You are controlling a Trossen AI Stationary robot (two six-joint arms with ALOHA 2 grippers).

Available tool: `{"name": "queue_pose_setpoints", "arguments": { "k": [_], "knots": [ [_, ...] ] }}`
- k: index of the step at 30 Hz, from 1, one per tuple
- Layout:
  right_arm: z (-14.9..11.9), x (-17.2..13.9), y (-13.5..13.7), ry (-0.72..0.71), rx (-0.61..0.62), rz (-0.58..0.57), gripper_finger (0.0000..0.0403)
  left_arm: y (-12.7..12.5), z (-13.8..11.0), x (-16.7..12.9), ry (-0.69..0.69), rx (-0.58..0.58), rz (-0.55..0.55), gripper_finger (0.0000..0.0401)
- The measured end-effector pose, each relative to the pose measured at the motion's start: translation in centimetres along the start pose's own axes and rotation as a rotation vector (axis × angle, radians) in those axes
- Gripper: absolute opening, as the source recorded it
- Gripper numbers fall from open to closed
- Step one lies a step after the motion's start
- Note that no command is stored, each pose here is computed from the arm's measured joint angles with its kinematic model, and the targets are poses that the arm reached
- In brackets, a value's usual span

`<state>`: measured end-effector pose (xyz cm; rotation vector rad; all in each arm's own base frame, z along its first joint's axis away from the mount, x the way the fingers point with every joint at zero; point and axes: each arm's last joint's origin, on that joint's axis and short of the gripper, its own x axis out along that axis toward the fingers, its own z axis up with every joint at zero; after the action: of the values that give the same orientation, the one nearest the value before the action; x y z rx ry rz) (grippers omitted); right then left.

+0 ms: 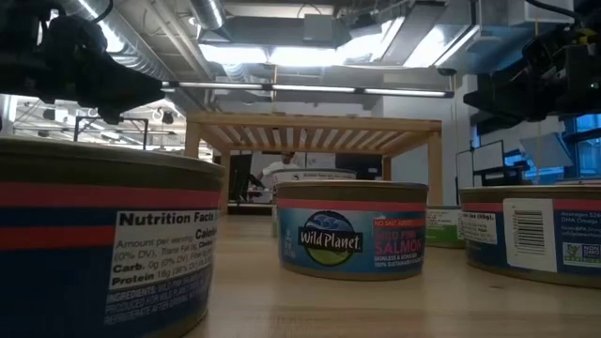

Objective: Stack canned seafood by type on shelf

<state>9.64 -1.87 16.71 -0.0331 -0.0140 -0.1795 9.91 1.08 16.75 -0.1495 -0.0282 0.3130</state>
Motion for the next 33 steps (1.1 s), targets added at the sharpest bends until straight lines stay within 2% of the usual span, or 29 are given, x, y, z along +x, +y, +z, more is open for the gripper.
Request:
{"name": "queue_pose_setpoints", "arguments": {
  "k": [12, 24, 30, 33],
  "knots": [
    [0.0, 0.0, 0.0, 0.0, 0.001, 0.001, 0.0012, 0.02, 0.0, 0.0, -0.001, 0.021, 0.005, 0.0129],
    [0.01, 0.0, 0.0, -0.001, 0.003, 0.001, 0.0012, 0.02, 0.01, 0.0, -0.001, -0.083, 0.005, 0.0129],
    [0.01, 0.0, 0.0, -0.001, 0.004, 0.001, 0.0013, 0.02, 0.0, 0.0, -0.001, -0.09, 0.005, 0.0129],
    [0.02, 0.0, 0.0, -0.002, 0.032, 0.001, 0.0025, 0.01, 0.13, 0.0, -0.014, -0.095, 0.005, 0.0129]
  ]
}}
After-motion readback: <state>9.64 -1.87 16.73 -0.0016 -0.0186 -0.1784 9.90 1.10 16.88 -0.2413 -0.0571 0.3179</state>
